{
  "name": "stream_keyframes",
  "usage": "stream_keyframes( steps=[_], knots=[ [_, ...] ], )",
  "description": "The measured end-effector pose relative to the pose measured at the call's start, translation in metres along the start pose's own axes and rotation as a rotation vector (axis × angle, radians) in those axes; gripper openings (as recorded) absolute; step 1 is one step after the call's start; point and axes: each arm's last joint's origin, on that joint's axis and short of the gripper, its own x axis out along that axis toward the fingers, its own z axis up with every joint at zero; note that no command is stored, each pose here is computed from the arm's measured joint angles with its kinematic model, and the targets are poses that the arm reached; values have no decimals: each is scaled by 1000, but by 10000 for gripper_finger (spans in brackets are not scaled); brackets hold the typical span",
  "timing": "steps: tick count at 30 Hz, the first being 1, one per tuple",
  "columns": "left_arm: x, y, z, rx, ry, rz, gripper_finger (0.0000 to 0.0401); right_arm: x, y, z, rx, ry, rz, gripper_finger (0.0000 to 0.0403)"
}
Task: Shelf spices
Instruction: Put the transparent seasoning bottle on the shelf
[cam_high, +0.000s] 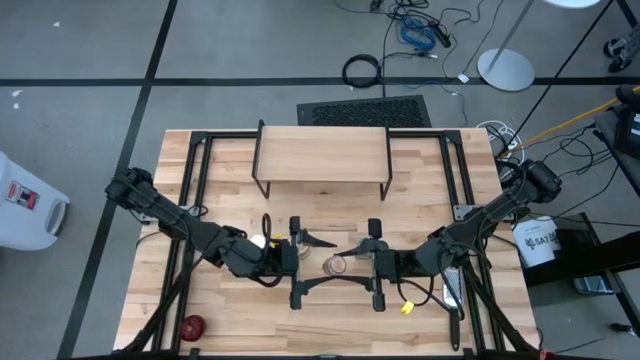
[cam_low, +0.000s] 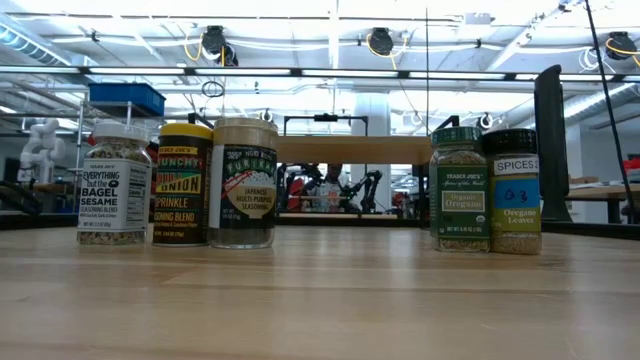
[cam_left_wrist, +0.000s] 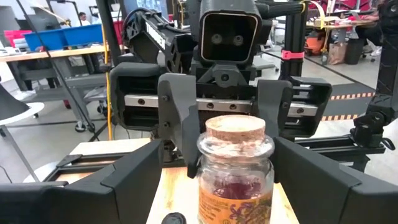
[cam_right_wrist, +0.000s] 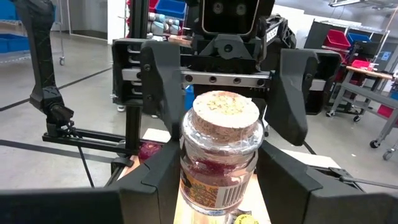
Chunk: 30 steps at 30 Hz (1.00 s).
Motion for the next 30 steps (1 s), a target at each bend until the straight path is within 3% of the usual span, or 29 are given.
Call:
stream_keyframes(
  steps=[24,30],
  knots=[
    [8,0,-5,6,-5,-11,304,1,-1,-1,-2,4,-1,167],
    [9,3,-5,5,-5,3,265,1,-1,-1,-2,5,-8,167]
  ],
)
